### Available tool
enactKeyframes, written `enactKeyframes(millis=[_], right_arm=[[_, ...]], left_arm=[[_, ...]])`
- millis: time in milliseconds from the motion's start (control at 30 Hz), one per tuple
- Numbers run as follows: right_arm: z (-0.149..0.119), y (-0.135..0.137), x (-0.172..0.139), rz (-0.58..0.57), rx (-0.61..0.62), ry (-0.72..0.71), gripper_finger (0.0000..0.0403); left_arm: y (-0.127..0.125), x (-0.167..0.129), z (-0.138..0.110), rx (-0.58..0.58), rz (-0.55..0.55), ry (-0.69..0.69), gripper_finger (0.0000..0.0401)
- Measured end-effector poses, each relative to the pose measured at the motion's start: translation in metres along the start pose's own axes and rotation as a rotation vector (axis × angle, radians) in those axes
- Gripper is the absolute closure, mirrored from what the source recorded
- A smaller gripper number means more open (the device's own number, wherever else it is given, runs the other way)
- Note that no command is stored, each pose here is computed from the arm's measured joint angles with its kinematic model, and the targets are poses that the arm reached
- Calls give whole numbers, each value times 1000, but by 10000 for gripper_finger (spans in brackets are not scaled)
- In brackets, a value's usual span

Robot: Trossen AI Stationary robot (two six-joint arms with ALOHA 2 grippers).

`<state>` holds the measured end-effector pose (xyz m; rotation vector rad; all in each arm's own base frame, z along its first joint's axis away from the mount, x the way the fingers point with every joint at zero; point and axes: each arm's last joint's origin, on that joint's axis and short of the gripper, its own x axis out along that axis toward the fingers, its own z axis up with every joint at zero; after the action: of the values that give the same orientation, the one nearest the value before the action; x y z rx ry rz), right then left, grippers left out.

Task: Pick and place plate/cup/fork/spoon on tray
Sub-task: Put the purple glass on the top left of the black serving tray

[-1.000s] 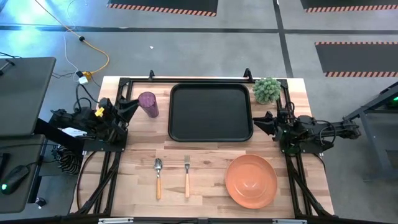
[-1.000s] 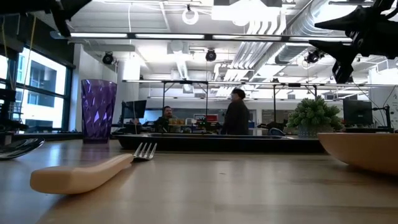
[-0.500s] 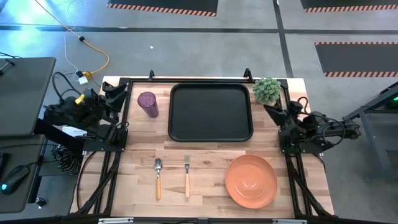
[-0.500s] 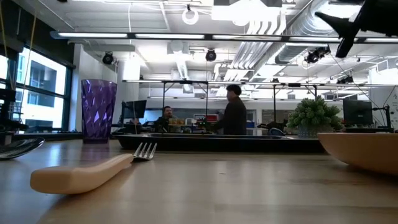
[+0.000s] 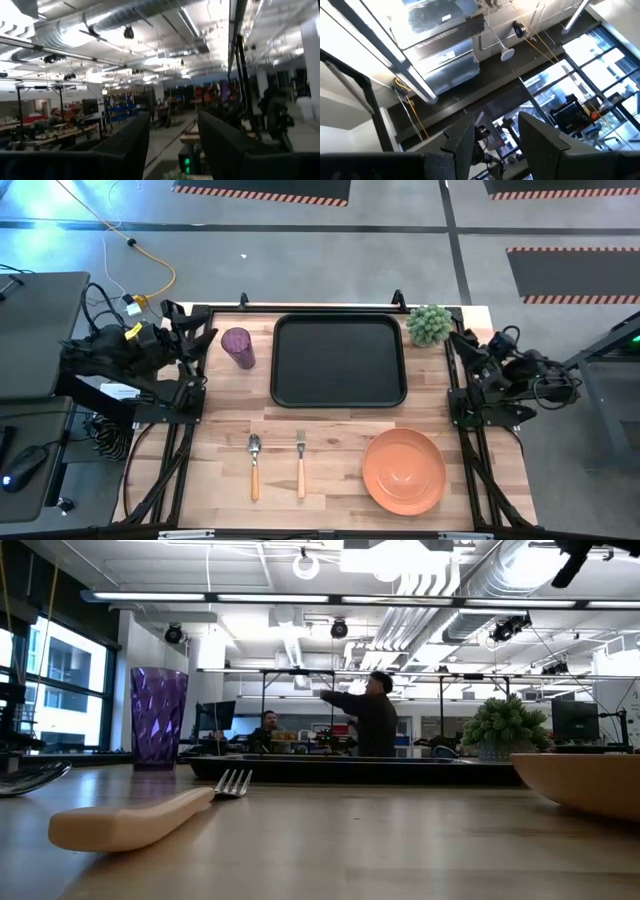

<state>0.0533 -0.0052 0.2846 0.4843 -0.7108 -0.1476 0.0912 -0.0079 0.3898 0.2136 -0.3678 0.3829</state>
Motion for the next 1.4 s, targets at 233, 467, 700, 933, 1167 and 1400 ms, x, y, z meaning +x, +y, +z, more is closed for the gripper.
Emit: enactKeyframes(millis=[233,467,700,933,1167,1400], right_arm=[[16,7,3,-14,-27,57,258],[17,8,4,-20,-33,73,258],[10,8,10,-36,-52,117,258],[1,7,16,-54,-64,167,258],[-5,7,20,-72,-3,194,258],[-8,6,21,-84,19,214,258]], left_arm=[[-1,19,19,76,45,183,245],[3,34,13,124,121,447,245],[8,47,-19,107,155,720,245],[20,59,-46,9,146,895,245],[34,62,-67,-168,211,1058,245],[42,63,-92,-232,313,1262,245]])
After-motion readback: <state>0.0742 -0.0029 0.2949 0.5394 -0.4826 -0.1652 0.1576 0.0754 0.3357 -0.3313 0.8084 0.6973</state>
